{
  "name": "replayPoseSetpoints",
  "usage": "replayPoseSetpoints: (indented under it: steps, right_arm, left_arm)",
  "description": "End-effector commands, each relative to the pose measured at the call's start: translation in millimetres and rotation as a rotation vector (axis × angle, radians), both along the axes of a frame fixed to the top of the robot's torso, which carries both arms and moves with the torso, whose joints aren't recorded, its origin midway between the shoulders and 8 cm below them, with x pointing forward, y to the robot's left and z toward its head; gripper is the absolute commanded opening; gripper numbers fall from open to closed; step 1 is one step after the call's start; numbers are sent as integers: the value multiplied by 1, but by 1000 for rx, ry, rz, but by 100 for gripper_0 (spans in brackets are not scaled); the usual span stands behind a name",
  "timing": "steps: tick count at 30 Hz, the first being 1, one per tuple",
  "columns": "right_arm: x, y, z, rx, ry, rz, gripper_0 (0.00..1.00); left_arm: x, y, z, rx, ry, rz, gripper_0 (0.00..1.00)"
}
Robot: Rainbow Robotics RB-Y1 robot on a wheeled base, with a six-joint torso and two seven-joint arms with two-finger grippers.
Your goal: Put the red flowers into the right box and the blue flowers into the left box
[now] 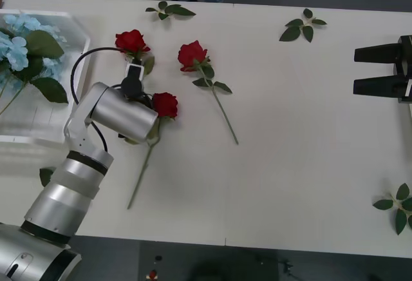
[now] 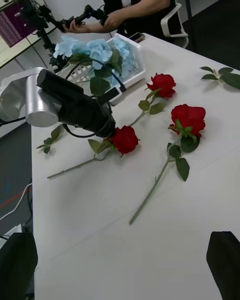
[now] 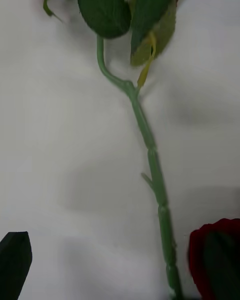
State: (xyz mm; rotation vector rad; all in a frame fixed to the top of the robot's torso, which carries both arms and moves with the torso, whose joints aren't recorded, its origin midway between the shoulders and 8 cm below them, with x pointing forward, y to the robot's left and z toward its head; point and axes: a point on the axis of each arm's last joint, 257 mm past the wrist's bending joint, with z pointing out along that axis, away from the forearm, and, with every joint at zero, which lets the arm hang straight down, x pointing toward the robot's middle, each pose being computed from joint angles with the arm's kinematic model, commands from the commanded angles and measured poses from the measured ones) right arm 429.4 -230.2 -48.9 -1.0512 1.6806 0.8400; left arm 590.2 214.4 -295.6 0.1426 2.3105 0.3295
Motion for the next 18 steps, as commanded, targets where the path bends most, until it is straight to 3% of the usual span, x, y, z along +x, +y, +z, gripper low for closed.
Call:
replayPoseSetpoints:
  steps: [1, 2, 6, 8, 10, 13, 18]
  right_arm:
    - [-4, 9, 8, 17, -20, 25, 100]
    - [-4, 9, 8, 17, -20, 25, 100]
    - [-4, 9, 8, 17, -20, 25, 100]
    - [-4, 9, 8, 17, -20, 25, 100]
    - [-4, 9, 8, 17, -20, 25, 100]
    - [-4, 9, 8, 17, -20, 25, 100]
    - [-4, 9, 8, 17, -20, 25, 100]
  left_arm:
    - [-8, -5, -11, -66, 6, 23, 100]
    - [-10, -7, -14, -77, 14, 22, 100]
    - [-15, -11, -23, -105, 35, 21, 81]
    - [-17, -12, -25, -112, 40, 21, 77]
    - [-20, -14, -30, -128, 52, 21, 64]
    - [-23, -16, -35, -141, 54, 17, 37]
    - [-24, -23, -42, -187, 32, 0, 34]
